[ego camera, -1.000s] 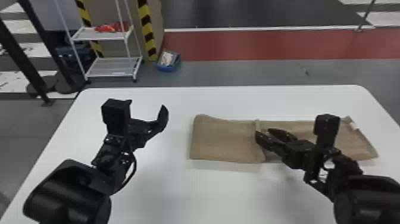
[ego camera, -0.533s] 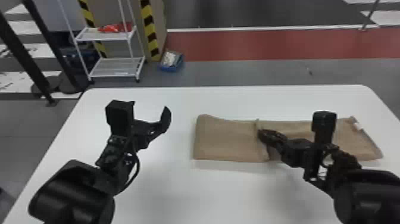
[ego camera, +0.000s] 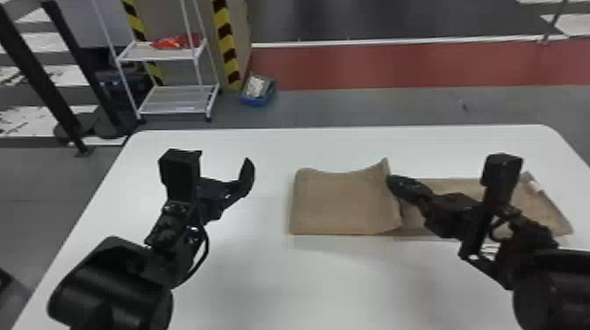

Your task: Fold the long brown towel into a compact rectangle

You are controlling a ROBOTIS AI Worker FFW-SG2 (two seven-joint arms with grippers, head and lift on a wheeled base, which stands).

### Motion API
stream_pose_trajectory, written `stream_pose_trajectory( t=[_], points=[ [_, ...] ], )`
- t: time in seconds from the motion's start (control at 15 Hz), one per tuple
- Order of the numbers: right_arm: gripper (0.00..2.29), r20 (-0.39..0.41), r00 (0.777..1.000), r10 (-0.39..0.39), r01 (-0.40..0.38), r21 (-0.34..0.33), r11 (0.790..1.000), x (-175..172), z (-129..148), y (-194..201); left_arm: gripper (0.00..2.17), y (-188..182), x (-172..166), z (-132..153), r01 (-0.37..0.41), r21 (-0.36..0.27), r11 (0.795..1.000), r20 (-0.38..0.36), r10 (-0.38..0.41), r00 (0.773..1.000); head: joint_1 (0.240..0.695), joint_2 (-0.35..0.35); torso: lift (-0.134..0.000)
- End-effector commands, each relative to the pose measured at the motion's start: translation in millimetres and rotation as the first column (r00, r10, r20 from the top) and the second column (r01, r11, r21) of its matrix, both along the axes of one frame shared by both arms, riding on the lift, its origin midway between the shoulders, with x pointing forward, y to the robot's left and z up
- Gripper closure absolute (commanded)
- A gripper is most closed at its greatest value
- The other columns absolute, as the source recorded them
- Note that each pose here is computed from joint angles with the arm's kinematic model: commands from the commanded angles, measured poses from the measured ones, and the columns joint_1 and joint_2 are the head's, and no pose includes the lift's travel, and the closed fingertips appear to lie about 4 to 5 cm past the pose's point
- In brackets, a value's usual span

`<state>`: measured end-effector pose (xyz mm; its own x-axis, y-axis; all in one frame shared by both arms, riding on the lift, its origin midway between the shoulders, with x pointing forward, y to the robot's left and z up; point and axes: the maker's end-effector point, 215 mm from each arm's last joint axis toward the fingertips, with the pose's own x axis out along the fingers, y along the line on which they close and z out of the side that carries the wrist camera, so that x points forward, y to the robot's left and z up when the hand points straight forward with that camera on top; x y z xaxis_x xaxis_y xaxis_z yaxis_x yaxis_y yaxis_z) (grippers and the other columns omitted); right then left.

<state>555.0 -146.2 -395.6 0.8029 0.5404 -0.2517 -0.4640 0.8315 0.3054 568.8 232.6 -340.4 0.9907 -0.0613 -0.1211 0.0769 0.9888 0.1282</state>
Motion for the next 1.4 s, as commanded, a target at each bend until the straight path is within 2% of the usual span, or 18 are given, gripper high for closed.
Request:
stream_pose_trajectory(
  t=[0.0, 0.27, 0.33, 0.4, 0.53, 0.6, 0.8, 0.93, 1.07, 1.27, 1.33],
  points=[
    [1.24, 0.041, 0.999, -0.018, 0.018, 0.015, 1.0, 4, 31, -22, 0.04, 0, 0, 2, 0.0, -0.003, 1.0, 0.002, 0.001, 1.0, 0.695, 0.085, -0.128],
    [1.24, 0.079, 0.986, -0.147, 0.143, 0.055, 0.988, 1, 62, -127, 0.04, 1, -1, 3, -0.002, -0.003, 1.0, 0.005, 0.002, 1.0, 0.695, 0.044, -0.128],
    [1.24, 0.064, 0.984, -0.169, 0.166, 0.046, 0.985, 0, 55, -147, 0.04, 1, -1, 3, -0.002, -0.004, 1.0, 0.004, 0.002, 1.0, 0.695, 0.004, -0.128],
    [1.24, 0.033, 0.984, -0.173, 0.173, 0.018, 0.985, -2, 35, -154, 0.04, 1, 0, 3, -0.002, -0.004, 1.0, 0.004, 0.002, 1.0, 0.695, -0.016, -0.128],
    [1.24, -0.027, 0.985, -0.17, 0.17, 0.002, 0.985, 1, -4, -155, 0.04, -4, -1, 1, 0.004, -0.005, 1.0, -0.001, -0.004, 1.0, 0.695, -0.05, -0.128],
    [1.24, -0.042, 0.986, -0.164, 0.164, 0.006, 0.986, 5, -12, -150, 0.04, -6, -2, -1, 0.007, -0.006, 1.0, -0.006, -0.007, 1.0, 0.695, -0.059, -0.128],
    [1.24, -0.014, 0.988, -0.151, 0.151, 0.014, 0.988, 5, -1, -144, 0.04, -3, -6, -2, 0.001, -0.005, 1.0, -0.011, -0.001, 1.0, 0.695, -0.066, -0.128],
    [1.24, 0.036, 0.987, -0.154, 0.153, 0.027, 0.988, 2, 27, -150, 0.04, -1, -6, 0, -0.001, -0.001, 1.0, -0.011, 0.001, 1.0, 0.695, -0.063, -0.128],
    [1.24, 0.053, 0.983, -0.176, 0.175, 0.024, 0.984, -3, 40, -169, 0.04, -1, -6, -1, -0.002, -0.002, 1.0, -0.014, 0.002, 1.0, 0.695, -0.062, -0.128],
    [1.24, 0.067, 0.967, -0.246, 0.244, 0.04, 0.969, -8, 62, -225, 0.04, -3, -7, -1, 0.0, -0.001, 1.0, -0.019, 0.0, 1.0, 0.695, -0.083, -0.128],
    [1.24, 0.052, 0.961, -0.272, 0.271, 0.034, 0.962, -9, 55, -242, 0.04, -3, -9, -1, 0.002, 0.001, 1.0, -0.021, -0.002, 1.0, 0.695, -0.113, -0.128]
  ],
)
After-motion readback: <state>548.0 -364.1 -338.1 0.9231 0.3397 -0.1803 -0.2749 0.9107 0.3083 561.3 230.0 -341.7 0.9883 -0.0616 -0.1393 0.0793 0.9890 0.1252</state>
